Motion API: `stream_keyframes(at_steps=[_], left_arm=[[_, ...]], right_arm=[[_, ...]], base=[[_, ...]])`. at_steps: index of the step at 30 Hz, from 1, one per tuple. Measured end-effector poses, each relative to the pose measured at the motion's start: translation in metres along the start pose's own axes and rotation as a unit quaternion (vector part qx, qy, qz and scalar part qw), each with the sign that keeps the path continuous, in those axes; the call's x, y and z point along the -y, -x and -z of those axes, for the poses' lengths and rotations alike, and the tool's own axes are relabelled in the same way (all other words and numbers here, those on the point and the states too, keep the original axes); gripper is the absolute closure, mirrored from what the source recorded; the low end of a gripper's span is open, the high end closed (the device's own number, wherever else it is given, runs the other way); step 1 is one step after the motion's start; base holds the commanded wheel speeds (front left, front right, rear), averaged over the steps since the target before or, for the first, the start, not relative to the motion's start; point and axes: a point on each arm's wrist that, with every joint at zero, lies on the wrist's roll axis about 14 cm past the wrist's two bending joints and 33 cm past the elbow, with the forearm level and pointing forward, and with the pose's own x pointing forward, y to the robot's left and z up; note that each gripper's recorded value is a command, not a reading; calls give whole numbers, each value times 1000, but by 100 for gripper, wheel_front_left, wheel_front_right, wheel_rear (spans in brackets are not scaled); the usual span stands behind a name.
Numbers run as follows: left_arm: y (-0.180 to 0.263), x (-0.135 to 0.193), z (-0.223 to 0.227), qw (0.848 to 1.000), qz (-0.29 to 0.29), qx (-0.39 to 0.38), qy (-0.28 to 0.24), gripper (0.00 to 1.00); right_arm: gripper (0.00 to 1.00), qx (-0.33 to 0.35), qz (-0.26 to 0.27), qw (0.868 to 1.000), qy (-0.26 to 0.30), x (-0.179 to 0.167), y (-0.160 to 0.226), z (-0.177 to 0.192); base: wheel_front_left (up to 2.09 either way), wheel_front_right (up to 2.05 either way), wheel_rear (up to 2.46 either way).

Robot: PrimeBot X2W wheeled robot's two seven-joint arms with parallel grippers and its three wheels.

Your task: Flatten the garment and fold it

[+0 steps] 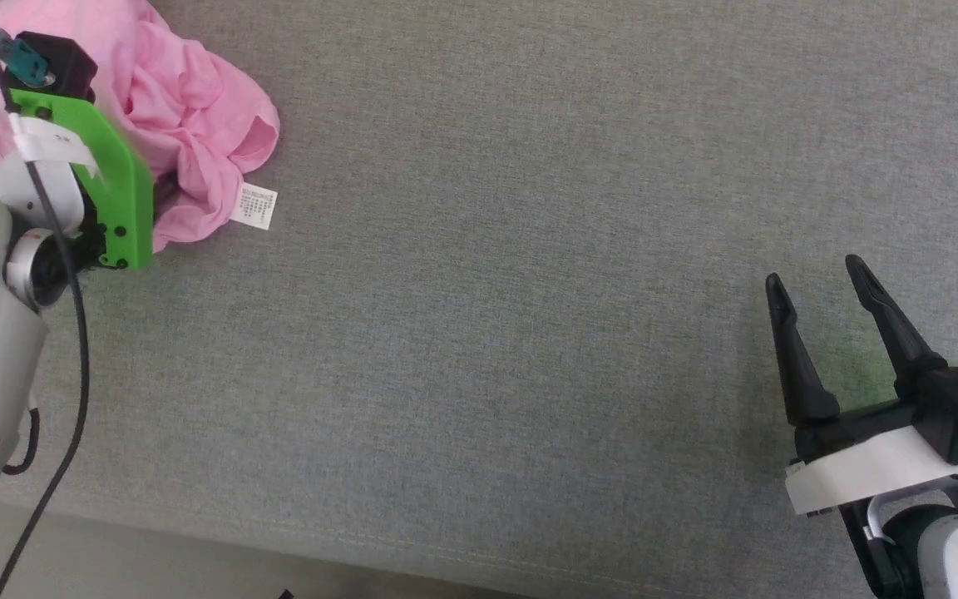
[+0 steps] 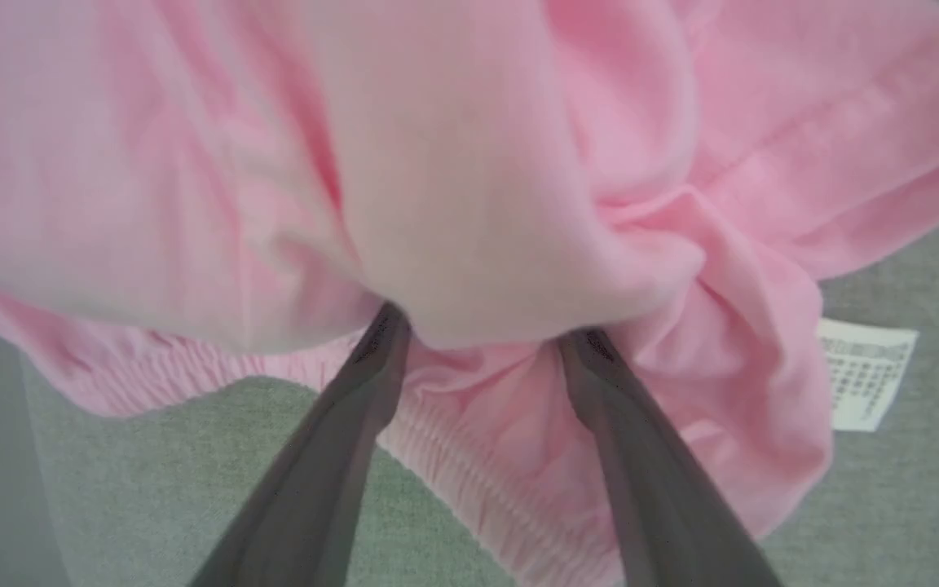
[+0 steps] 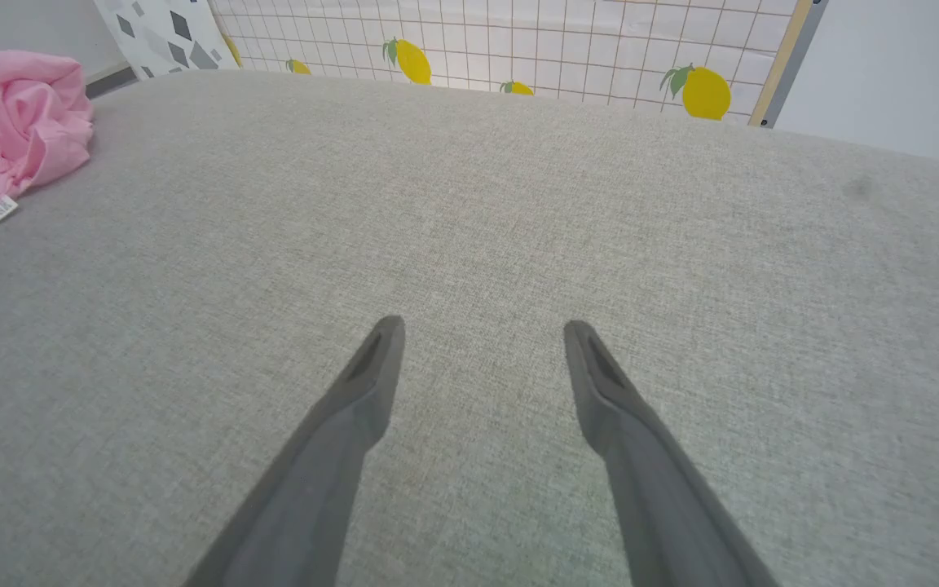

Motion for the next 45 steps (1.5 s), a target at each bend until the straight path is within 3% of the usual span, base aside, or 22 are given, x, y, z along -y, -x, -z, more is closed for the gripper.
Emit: stream_keyframes(at_steps=[1, 10, 15, 20, 27, 33, 35, 41, 45], left_arm=[[0, 0, 0, 1000, 3, 0, 2, 100], [20, -2, -10, 999, 8, 53, 8, 100], [52, -17, -42, 987, -17, 157, -1, 100], [102, -27, -84, 960, -38, 276, -13, 100], [202, -12, -148, 888, -39, 454, -53, 100], [283, 30, -185, 826, -3, 557, -88, 100], [296, 48, -193, 815, 16, 572, -96, 100], [302, 130, -207, 799, 112, 581, -103, 100], [282, 181, -204, 802, 170, 564, -101, 100]], right_arm=[[0, -1, 1, 1000, 0, 1, 0, 1], [0, 8, -1, 1000, 7, -2, 5, -9], [0, 18, -4, 1000, 8, -5, 12, -20], [0, 35, -7, 999, 10, -10, 23, -35], [0, 63, -2, 998, 15, -13, 45, -58], [0, 98, 11, 995, 20, -11, 63, -82], [0, 105, 22, 994, 20, -6, 68, -85], [0, 121, 54, 991, 16, 11, 81, -93], [0, 133, 80, 988, 18, 26, 90, -99]], base=[[0, 0, 0], [0, 0, 0], [0, 0, 0], [0, 0, 0], [0, 0, 0], [0, 0, 0], [0, 0, 0], [0, 0, 0], [0, 0, 0]])
